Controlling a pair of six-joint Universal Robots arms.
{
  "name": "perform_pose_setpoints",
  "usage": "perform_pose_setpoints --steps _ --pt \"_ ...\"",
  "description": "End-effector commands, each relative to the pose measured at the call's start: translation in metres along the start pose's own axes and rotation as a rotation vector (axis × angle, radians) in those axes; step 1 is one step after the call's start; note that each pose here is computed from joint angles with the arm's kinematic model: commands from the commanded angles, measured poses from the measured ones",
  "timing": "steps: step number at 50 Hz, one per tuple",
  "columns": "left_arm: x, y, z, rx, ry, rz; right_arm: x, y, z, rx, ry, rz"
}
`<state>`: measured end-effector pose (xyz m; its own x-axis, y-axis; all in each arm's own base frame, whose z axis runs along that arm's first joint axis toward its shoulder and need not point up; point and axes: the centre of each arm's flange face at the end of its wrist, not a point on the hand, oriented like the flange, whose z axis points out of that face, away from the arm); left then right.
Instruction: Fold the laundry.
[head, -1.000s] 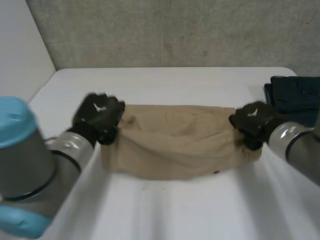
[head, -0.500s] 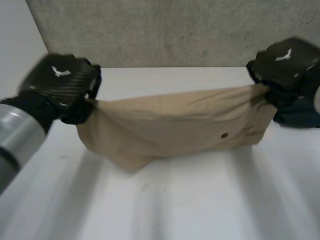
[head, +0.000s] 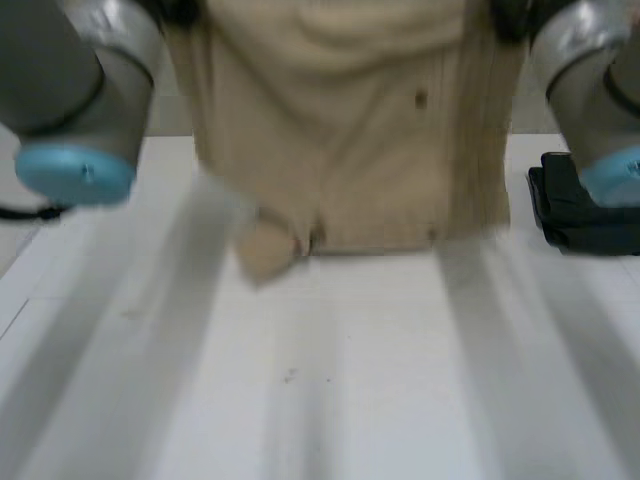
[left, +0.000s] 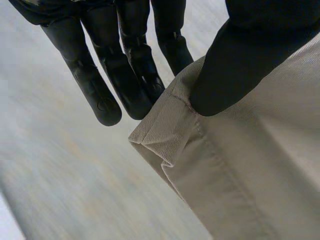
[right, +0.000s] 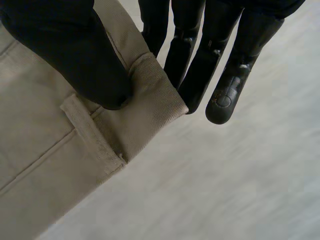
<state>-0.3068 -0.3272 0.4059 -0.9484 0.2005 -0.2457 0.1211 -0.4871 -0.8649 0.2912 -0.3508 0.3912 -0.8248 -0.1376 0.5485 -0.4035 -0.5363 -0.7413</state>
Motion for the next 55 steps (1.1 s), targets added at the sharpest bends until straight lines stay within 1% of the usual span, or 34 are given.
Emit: perform_pose_setpoints --steps 1,2,5,11,13,15,16,17,19,20,21,25,30,33,34,37,38,41,42,43,45,46,47,50,51,54,55 --pt "-0.020 -0.054 0.014 0.222 -0.127 -0.058 0.017 -0.027 0.012 0.116 0.121 0.007" --pt "-0.021 -0.058 0.012 0.227 -0.127 -0.062 0.013 -0.026 0.011 0.107 0.109 0.010" --pt "-0.017 -0.051 0.009 0.199 -0.113 -0.059 -0.003 -0.020 0.007 0.063 0.055 0.021" --pt "0.002 0.006 -0.013 -0.015 -0.033 -0.024 -0.022 -0.005 0.002 0.016 -0.008 0.025" --pt "0.011 0.033 -0.027 -0.109 0.003 -0.009 -0.037 0.013 0.000 -0.032 -0.049 0.022" --pt "0.016 0.051 -0.039 -0.173 0.027 0.001 -0.050 0.031 -0.004 -0.078 -0.090 0.019" --pt "0.019 0.061 -0.046 -0.207 0.041 0.008 -0.064 0.049 -0.010 -0.132 -0.135 0.019" --pt "0.024 0.078 -0.060 -0.272 0.069 0.020 -0.072 0.059 -0.014 -0.163 -0.163 0.020" --pt "0.028 0.095 -0.076 -0.337 0.095 0.032 -0.086 0.077 -0.023 -0.222 -0.215 0.021" --pt "0.030 0.102 -0.084 -0.368 0.108 0.041 -0.100 0.094 -0.034 -0.282 -0.265 0.025" --pt "0.034 0.116 -0.099 -0.425 0.133 0.057 -0.105 0.100 -0.039 -0.307 -0.284 0.024" --pt "0.039 0.139 -0.134 -0.544 0.183 0.083 -0.124 0.126 -0.069 -0.425 -0.387 0.024" --pt "0.034 0.134 -0.161 -0.596 0.212 0.102 -0.127 0.134 -0.094 -0.504 -0.450 0.029" --pt "0.031 0.125 -0.183 -0.631 0.246 0.131 -0.119 0.124 -0.114 -0.557 -0.492 0.029" --pt "0.029 0.122 -0.188 -0.635 0.253 0.141 -0.113 0.115 -0.127 -0.592 -0.525 0.024" --pt "0.023 0.111 -0.204 -0.641 0.278 0.184 -0.103 0.101 -0.150 -0.642 -0.585 -0.006" --pt "0.021 0.109 -0.208 -0.646 0.286 0.200 -0.098 0.094 -0.166 -0.672 -0.628 -0.033" --pt "0.015 0.097 -0.226 -0.659 0.334 0.285 -0.092 0.087 -0.189 -0.712 -0.686 -0.075" --pt "0.012 0.094 -0.231 -0.665 0.350 0.312 -0.088 0.082 -0.204 -0.730 -0.723 -0.114" --pt "0.009 0.086 -0.242 -0.677 0.391 0.372 -0.085 0.078 -0.211 -0.731 -0.739 -0.133" --pt "0.006 0.078 -0.257 -0.701 0.450 0.430 -0.080 0.070 -0.226 -0.745 -0.782 -0.175" --pt "0.005 0.074 -0.265 -0.711 0.484 0.455 -0.074 0.062 -0.242 -0.758 -0.829 -0.212" --pt "0.004 0.065 -0.282 -0.721 0.558 0.493 -0.071 0.058 -0.250 -0.761 -0.856 -0.224" --pt "0.003 0.052 -0.301 -0.718 0.649 0.515 -0.066 0.043 -0.273 -0.765 -0.937 -0.238" --pt "0.004 0.047 -0.304 -0.697 0.668 0.501 -0.066 0.041 -0.276 -0.764 -0.949 -0.227" --pt "0.007 0.046 -0.298 -0.652 0.662 0.476 -0.070 0.039 -0.278 -0.744 -0.975 -0.180" --pt "0.011 0.051 -0.290 -0.630 0.646 0.467 -0.070 0.039 -0.277 -0.738 -0.971 -0.167"
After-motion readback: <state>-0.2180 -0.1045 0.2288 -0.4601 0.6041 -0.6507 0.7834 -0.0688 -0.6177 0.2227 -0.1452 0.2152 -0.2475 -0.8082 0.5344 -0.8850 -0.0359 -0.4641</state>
